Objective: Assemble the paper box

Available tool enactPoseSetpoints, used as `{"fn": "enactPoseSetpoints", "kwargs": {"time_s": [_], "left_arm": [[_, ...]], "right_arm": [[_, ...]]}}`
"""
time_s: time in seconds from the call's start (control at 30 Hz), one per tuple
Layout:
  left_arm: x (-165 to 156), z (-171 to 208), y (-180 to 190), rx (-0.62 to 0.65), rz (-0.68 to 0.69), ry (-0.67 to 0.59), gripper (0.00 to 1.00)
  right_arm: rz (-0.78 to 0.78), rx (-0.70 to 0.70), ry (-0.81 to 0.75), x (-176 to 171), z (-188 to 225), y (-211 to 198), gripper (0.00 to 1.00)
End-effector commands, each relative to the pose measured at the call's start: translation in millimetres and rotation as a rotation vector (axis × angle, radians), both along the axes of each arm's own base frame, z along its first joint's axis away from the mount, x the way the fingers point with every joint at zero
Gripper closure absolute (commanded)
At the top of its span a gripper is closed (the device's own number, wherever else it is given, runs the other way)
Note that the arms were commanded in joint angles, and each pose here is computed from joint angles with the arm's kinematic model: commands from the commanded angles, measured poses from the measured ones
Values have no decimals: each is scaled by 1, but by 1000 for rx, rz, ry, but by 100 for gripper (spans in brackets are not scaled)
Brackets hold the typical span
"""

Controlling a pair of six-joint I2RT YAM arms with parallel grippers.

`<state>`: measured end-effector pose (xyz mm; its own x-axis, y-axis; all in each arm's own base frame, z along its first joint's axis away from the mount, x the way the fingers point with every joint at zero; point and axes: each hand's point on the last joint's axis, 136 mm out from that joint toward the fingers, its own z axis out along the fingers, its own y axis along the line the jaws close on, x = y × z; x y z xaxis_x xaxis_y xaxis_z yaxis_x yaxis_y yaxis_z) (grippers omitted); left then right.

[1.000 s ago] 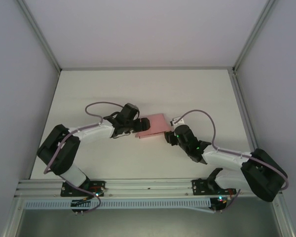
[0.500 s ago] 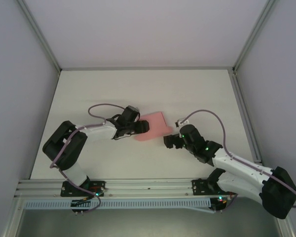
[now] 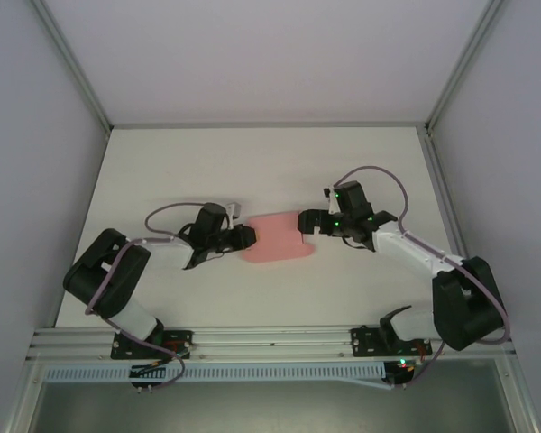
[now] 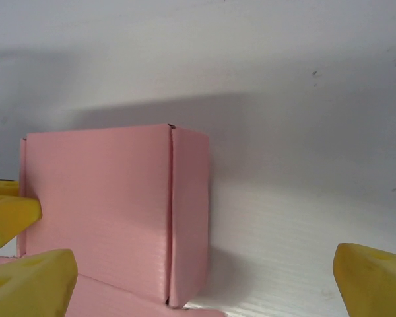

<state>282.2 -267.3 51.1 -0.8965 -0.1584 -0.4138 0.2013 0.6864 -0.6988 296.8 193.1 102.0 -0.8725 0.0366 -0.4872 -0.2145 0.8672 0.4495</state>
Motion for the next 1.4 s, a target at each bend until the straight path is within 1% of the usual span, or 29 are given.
{"fn": "enactPoseSetpoints", "kwargs": {"time_s": [0.0,0.03,0.07,0.1,0.17,0.27,0.4,0.5,0.57,0.63,0.67,0.7,0.73,0.77,0.8,0.83,0.87,0.93,1.03,1.07,1.13,1.2,1.23,1.27,1.37], "left_arm": [[-3,34,-16,-179,-93,-80,86],[-2,35,-16,-175,-98,-88,87],[-2,38,-16,-170,-108,-97,91],[-2,39,-16,-161,-116,-107,93],[-1,43,-15,-158,-120,-117,93],[-2,49,-14,-170,-120,-128,92],[-3,56,-19,-202,-142,-137,91],[-1,61,-22,-220,-150,-147,90],[1,64,-22,-222,-149,-155,89],[2,69,-23,-222,-151,-169,83],[3,72,-23,-221,-156,-183,74],[4,76,-24,-220,-158,-198,70],[6,81,-24,-218,-159,-218,68],[8,87,-24,-210,-164,-244,62],[10,94,-23,-204,-164,-267,53],[12,101,-22,-194,-158,-294,39],[15,108,-21,-175,-154,-324,26],[23,120,-12,-95,-121,-384,1],[32,142,-2,72,-70,-536,0],[32,152,-6,120,-83,-599,0],[25,169,-22,222,-155,-730,0],[16,178,-36,354,-221,-853,0],[12,179,-43,420,-250,-898,0],[3,178,-52,474,-306,-941,0],[-23,169,-71,576,-470,-1039,0]], "right_arm": [[109,147,57,-8,8,24,0],[119,158,62,-8,5,26,0],[130,171,67,-7,4,27,0],[148,182,72,-6,1,29,0],[133,191,101,0,-7,26,1],[186,286,133,-2,-7,39,3],[263,445,149,-5,8,60,11],[293,521,126,-6,25,68,24],[302,545,112,-8,35,68,29],[305,548,104,-11,42,67,36],[298,543,107,-13,44,66,38],[296,541,112,-14,45,65,41],[295,537,119,-17,47,64,42],[286,529,129,-19,47,62,43],[275,520,137,-19,47,61,47],[269,511,150,-21,47,59,49],[260,503,156,-21,48,58,49],[232,485,183,-22,48,54,44],[155,475,245,-17,48,44,46],[113,473,270,-14,47,40,47],[18,522,345,-6,47,34,51],[-36,615,460,-2,52,31,58],[-52,646,507,-2,54,31,59],[-64,667,541,-1,56,30,59],[-101,664,577,1,61,25,60]]}}
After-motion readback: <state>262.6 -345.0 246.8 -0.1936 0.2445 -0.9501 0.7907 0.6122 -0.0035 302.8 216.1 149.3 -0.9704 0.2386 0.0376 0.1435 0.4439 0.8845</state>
